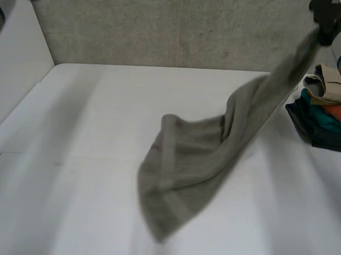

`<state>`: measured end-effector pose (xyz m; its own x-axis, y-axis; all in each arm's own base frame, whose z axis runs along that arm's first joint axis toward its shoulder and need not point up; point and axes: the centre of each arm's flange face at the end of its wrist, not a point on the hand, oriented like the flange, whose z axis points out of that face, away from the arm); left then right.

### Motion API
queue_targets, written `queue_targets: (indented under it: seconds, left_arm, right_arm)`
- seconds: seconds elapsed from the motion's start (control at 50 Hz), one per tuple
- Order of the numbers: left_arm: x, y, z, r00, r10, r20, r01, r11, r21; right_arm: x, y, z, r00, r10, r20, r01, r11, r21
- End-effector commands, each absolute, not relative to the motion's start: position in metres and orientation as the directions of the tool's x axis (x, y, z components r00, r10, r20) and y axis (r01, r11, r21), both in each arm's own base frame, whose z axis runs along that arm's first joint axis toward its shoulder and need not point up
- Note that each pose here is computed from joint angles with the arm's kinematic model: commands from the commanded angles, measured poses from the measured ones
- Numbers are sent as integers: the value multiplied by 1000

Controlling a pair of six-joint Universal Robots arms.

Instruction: Fold the laundry.

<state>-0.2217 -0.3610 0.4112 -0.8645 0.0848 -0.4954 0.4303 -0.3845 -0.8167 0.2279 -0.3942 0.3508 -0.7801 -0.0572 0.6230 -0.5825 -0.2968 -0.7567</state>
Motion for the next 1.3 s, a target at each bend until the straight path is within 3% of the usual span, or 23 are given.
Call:
queue_targets:
  seconds: [0.02, 0.06, 0.14, 0.22, 0.28, 0.38, 0.54, 0.68, 0.96, 1.14, 1.3]
  left_arm:
    - [-227, -343, 363, -886, 254, -389, 353, -176, -919]
    - [-228, -332, 330, -876, 323, -359, 361, -55, -931]
    - [-241, -307, 275, -834, 456, -310, 380, 68, -923]
    - [-261, -277, 235, -764, 582, -279, 400, 88, -912]
    - [-275, -256, 219, -714, 647, -268, 407, 72, -910]
    - [-311, -212, 204, -580, 754, -307, 420, -45, -906]
    - [-350, -174, 187, -401, 826, -396, 445, -203, -872]
    - [-380, -155, 156, -281, 843, -459, 500, -280, -820]
    - [-402, -169, 137, -291, 742, -604, 598, -351, -720]
    - [-411, -182, 121, -245, 695, -677, 641, -408, -650]
    - [-417, -191, 122, -255, 671, -696, 642, -421, -641]
  right_arm:
    - [237, -379, 312, -764, -155, 626, -584, -247, -774]
    - [239, -374, 293, -749, -196, 633, -593, -225, -773]
    - [236, -371, 269, -735, -228, 638, -609, -191, -770]
    - [229, -370, 254, -741, -248, 624, -608, -146, -780]
    - [224, -370, 246, -747, -258, 613, -606, -115, -787]
    - [216, -363, 226, -749, -293, 594, -610, -45, -791]
    - [212, -355, 207, -755, -323, 571, -604, 6, -797]
    - [213, -353, 203, -764, -334, 552, -589, 11, -808]
    - [217, -349, 200, -758, -349, 552, -591, 9, -807]
    - [218, -349, 199, -756, -356, 550, -590, 7, -807]
    - [216, -349, 201, -757, -352, 550, -590, 6, -808]
